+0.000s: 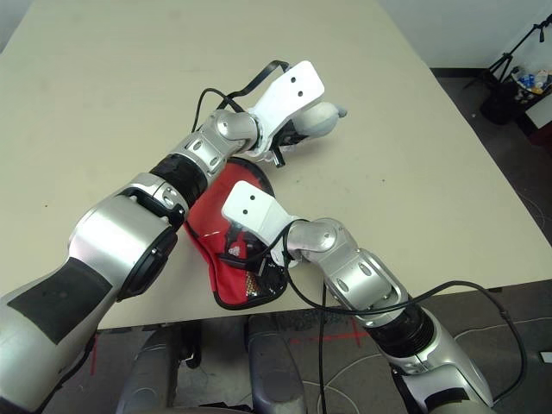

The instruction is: Store the ping-pong paddle in its case and zip it.

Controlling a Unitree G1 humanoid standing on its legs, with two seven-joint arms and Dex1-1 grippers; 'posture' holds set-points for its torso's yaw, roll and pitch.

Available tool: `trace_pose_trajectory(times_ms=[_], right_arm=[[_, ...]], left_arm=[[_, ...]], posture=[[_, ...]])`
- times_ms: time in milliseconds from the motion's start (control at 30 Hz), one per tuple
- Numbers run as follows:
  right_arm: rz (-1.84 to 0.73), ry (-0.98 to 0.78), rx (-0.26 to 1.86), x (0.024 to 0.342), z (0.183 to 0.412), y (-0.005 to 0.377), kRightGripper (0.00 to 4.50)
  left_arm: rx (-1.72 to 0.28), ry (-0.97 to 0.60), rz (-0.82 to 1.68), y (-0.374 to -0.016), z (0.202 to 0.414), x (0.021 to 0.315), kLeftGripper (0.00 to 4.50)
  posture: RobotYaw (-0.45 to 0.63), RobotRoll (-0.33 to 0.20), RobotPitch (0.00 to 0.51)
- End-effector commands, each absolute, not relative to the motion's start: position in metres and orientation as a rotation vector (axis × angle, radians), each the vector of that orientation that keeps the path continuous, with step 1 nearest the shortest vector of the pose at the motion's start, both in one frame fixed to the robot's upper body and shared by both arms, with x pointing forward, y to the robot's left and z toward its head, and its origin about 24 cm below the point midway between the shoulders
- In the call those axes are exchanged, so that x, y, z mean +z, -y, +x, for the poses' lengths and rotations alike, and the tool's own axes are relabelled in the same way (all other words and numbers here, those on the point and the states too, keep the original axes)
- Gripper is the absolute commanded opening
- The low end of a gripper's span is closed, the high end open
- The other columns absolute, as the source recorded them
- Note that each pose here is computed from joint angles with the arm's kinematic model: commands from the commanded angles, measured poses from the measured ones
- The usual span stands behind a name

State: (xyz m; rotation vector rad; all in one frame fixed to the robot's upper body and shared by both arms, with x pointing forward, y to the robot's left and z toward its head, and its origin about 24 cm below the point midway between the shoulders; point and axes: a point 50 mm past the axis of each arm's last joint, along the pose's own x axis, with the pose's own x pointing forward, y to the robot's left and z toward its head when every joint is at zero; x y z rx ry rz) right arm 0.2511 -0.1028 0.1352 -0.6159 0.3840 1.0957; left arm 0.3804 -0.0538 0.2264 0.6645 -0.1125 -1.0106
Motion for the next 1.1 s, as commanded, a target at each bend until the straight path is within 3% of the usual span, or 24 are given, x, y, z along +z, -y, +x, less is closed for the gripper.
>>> trace_pose_trajectory(times_ms=[33, 300, 667, 967, 1100], right_arm=[[-0.574, -0.606, 1.121, 0.093, 0.245, 0.108, 4.50], [-0.571, -0.592, 1.113, 0.102, 0.253, 0.113, 4.50], [-0.569, -0.585, 1.115, 0.106, 0.262, 0.115, 4.50], [-0.549, -0.587, 1.095, 0.103, 0.265, 0.120, 4.50], [-0.537, -0.588, 1.074, 0.103, 0.269, 0.125, 4.50]], left_arm=[[-1.056, 0.150, 0.547, 0.074, 0.369, 0.237, 1.86], [-1.035, 0.029, 0.490, 0.000, 0.398, 0.258, 4.45], [-0.898, -0.102, 0.411, -0.098, 0.401, 0.275, 4.49], [-0.506, -0.087, 0.265, -0.159, 0.381, 0.249, 4.49], [-0.296, -0.152, 0.123, -0.187, 0.364, 0.206, 4.49]], posture=[[-0.14, 0.000, 0.281], [-0.06, 0.000, 0.271], [-0.01, 0.000, 0.253], [0.01, 0.000, 0.241], [0.02, 0.000, 0.235]])
